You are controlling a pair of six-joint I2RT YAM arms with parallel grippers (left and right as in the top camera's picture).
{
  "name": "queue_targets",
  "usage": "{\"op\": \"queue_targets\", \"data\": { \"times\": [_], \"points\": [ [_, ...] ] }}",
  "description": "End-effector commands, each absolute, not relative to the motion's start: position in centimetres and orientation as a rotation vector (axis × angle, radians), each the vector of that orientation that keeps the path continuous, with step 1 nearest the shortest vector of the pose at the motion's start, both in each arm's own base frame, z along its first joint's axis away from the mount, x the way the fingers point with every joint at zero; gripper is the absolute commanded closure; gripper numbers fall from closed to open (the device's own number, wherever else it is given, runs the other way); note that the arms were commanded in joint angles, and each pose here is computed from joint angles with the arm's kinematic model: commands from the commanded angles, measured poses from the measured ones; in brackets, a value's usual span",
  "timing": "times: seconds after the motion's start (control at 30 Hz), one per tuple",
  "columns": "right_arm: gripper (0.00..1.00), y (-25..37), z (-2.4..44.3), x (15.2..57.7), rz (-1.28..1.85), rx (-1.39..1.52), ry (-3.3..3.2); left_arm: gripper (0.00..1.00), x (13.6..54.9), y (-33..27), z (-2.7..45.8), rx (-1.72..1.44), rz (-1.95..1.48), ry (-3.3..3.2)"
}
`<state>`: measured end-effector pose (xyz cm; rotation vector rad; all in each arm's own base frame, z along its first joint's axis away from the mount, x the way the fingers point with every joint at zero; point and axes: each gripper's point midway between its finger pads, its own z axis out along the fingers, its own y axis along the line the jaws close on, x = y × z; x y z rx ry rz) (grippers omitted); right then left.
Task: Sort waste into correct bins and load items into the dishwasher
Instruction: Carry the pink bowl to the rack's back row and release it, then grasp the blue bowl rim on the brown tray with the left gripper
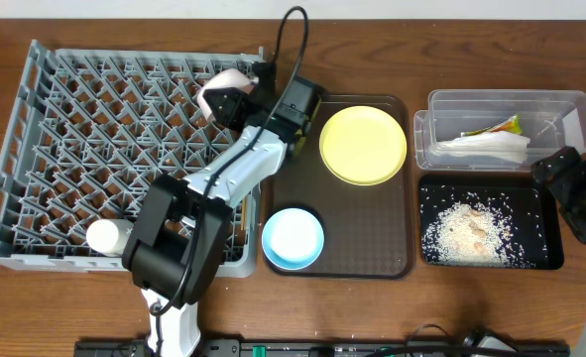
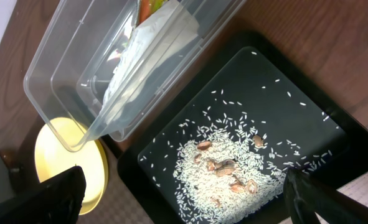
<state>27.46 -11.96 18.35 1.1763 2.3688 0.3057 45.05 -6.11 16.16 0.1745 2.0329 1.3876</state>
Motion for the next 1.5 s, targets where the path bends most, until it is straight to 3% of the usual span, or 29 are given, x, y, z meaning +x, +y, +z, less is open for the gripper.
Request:
{"op": "queue_targets", "data": {
  "times": [0.0, 0.3, 0.4, 0.47, 0.7, 0.97, 1.07, 1.33, 1.47],
  "points": [
    [0.01, -11.9, 18.7, 27.5, 0.308, 1.157, 2.362, 0.63, 44.8, -7.4, 15.7, 0.178, 1.364, 2.019],
    [0.01, -11.9, 18.7, 27.5, 0.308, 1.157, 2.362, 0.50, 43.7, -9.6, 15.3, 0.239, 1.343, 2.016],
    [0.01, -11.9, 18.7, 27.5, 0.308, 1.157, 2.362, 0.34, 43.2, -10.3, 15.1, 0.251, 1.330, 2.014],
    [0.01, -11.9, 18.7, 27.5, 0.308, 1.157, 2.362, 0.29, 43.0, -11.0, 15.2, 0.266, 1.320, 2.007],
    [0.01, -11.9, 18.7, 27.5, 0.308, 1.157, 2.362, 0.27, 41.9, -14.1, 16.9, 0.242, 1.147, 1.996],
    [0.01, -11.9, 18.7, 27.4, 0.308, 1.158, 2.362, 0.27, 37.8, -17.7, 18.9, 0.150, 0.413, 2.304],
    [0.01, -11.9, 18.7, 27.4, 0.308, 1.158, 2.362, 0.34, 34.7, -19.9, 19.5, 0.205, 0.112, 2.431],
    [0.01, -11.9, 18.7, 27.5, 0.308, 1.157, 2.362, 0.92, 27.1, -21.2, 15.3, 0.186, -0.150, 2.801],
    [0.01, -11.9, 18.7, 27.5, 0.308, 1.157, 2.361, 0.92, 23.9, -22.7, 11.3, 0.280, -0.209, 2.946]
  ]
}}
